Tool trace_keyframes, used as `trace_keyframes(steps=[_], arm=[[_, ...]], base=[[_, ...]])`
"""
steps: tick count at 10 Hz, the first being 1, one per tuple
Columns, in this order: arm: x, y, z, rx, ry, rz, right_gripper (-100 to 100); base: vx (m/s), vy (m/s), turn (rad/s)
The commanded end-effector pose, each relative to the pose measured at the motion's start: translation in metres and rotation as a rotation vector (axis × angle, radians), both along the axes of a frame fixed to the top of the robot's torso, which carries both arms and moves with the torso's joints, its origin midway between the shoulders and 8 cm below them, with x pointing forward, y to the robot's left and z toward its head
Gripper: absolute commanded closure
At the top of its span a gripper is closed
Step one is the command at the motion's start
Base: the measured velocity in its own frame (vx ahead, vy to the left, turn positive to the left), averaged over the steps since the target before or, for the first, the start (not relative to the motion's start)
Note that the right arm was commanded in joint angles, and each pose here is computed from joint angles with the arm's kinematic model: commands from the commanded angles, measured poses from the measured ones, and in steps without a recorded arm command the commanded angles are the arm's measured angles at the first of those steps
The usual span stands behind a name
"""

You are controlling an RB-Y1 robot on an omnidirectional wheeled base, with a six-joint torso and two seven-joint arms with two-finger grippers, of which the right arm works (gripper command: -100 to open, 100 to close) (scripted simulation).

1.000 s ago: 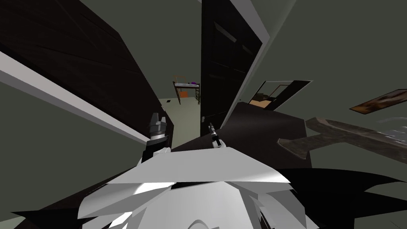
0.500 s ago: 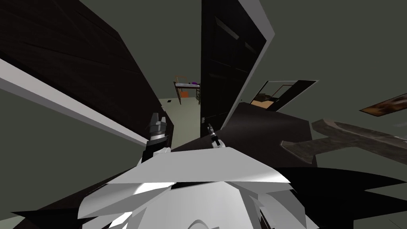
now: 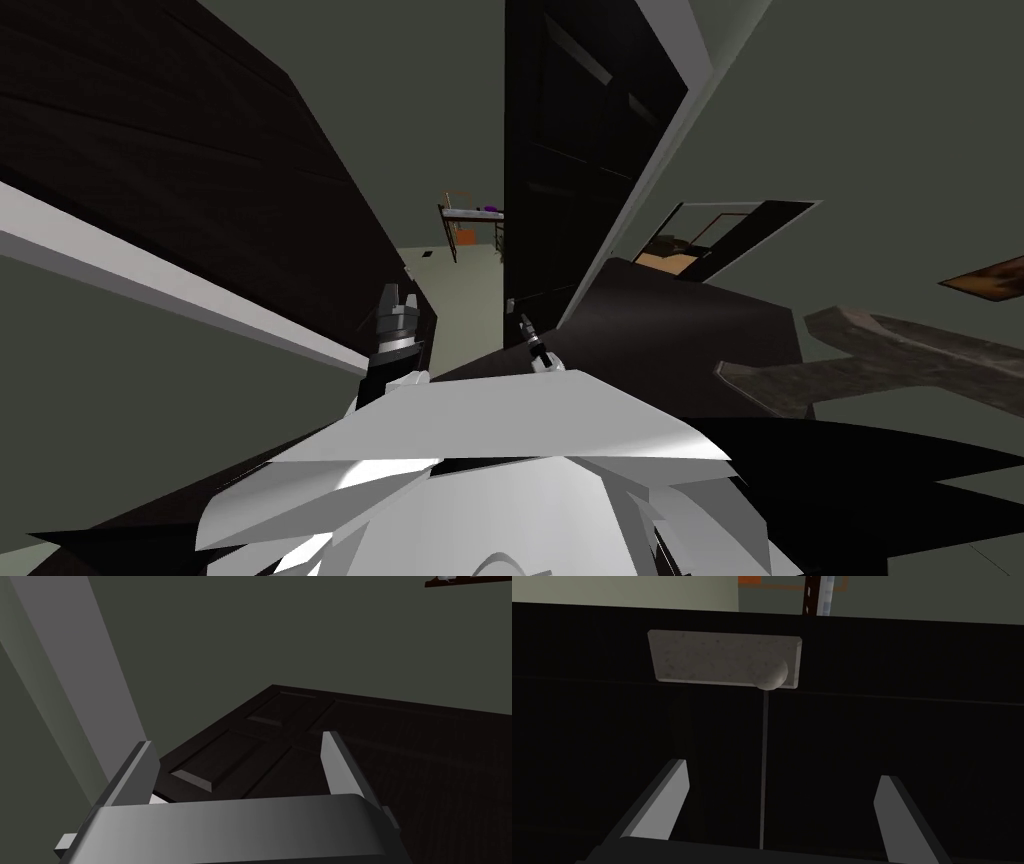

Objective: Push the door open

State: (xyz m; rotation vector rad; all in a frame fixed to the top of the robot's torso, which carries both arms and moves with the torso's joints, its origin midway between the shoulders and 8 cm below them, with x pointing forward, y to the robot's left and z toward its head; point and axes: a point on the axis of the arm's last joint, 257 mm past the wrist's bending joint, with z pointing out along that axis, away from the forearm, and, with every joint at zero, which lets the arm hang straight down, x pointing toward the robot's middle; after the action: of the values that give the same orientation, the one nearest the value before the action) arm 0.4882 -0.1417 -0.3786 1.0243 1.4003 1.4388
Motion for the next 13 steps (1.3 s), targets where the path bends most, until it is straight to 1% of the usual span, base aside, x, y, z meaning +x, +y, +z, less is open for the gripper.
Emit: trace_keyframes(steps=[1,2,3,4,8,10,12,13], arm=[[-0.003,0.005,-0.008,-0.001,0.022,0.015,-100],[-0.003,0.007,-0.01,-0.002,0.027,0.018,-100],[-0.004,0.006,-0.009,-0.002,0.023,0.015,-100],[-0.004,0.0,-0.01,-0.01,0.023,0.009,-100],[-0.004,-0.005,-0.012,-0.016,0.024,-0.002,-100],[-0.005,-0.004,-0.012,-0.012,0.025,-0.006,-100],[-0.006,0.001,-0.013,-0.001,0.026,-0.01,-100],[-0.006,-0.001,-0.013,-0.004,0.026,-0.009,-100]], base=[[0.069,-0.034,0.037],[0.068,-0.034,0.02],[0.029,-0.015,0.005],[0.115,0.034,0.037],[0.177,0.052,0.025],[0.201,0.072,0.023],[0.204,0.043,0.033],[0.075,0.025,-0.01]])
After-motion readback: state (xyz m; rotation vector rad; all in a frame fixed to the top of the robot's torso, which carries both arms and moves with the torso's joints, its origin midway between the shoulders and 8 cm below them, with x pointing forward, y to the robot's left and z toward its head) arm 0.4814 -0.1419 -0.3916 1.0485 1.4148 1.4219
